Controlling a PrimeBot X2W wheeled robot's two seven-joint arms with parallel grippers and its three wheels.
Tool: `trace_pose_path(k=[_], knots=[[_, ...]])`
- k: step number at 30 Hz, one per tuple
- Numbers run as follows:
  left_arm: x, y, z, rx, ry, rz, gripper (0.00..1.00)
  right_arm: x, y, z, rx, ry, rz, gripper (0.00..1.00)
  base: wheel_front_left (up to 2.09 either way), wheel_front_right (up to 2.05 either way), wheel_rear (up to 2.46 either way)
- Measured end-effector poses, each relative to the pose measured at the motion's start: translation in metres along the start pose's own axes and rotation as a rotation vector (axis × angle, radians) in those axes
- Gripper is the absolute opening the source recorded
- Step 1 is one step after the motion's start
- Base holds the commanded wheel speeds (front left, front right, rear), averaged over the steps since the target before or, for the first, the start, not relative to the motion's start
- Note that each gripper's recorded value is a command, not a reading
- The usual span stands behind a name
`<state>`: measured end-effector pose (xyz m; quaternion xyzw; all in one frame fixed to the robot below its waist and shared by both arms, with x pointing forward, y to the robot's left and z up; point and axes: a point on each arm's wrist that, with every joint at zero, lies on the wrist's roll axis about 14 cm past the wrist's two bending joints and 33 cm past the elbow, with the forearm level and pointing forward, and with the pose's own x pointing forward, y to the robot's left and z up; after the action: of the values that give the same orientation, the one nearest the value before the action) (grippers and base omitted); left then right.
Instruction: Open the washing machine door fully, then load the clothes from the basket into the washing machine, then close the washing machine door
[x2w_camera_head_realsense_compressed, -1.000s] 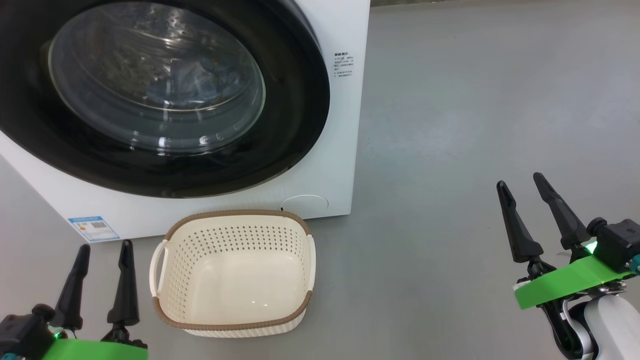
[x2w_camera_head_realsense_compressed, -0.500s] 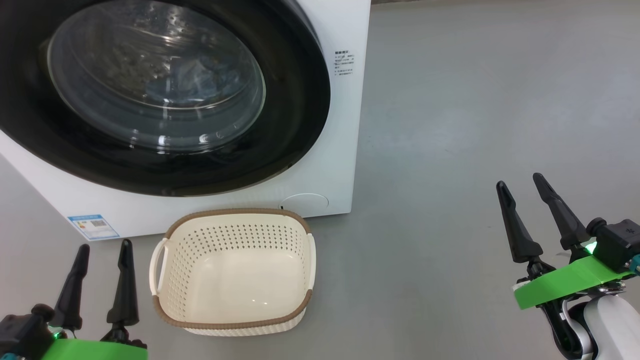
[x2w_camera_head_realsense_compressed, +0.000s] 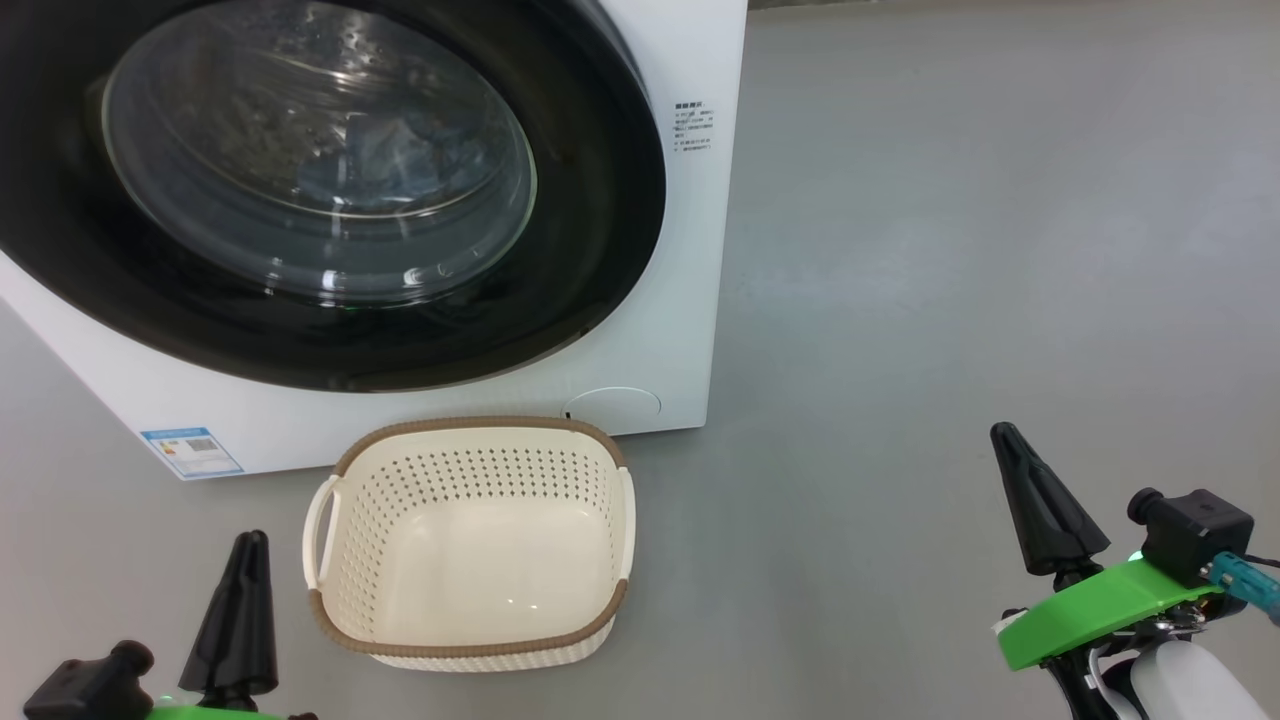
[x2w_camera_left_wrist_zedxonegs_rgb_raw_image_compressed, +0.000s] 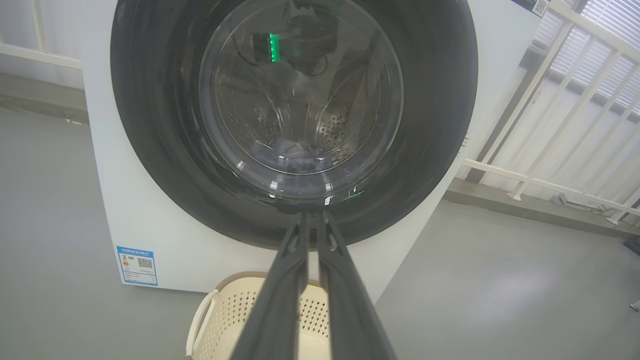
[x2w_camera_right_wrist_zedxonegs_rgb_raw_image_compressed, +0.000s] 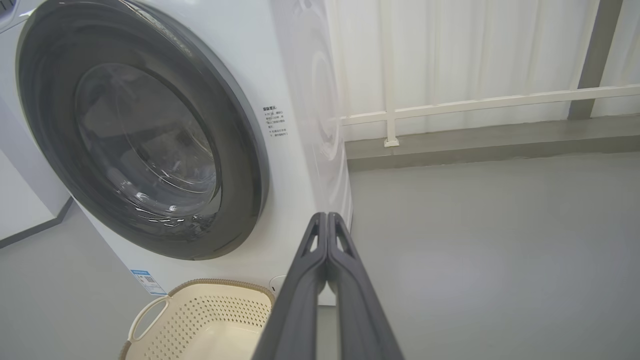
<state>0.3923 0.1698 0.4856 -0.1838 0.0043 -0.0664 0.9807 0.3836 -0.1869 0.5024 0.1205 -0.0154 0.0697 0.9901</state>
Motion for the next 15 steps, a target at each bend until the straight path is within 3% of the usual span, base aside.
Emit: trace_pose_path(k=[15], knots=[[-0.0025,0.0049,-0.0004,-0.134,0.006,0.043,0.00,0.0021,-0.0034,0.0020,0.141,-0.005,-0.036,0.00,0.00,0.00,0.00]])
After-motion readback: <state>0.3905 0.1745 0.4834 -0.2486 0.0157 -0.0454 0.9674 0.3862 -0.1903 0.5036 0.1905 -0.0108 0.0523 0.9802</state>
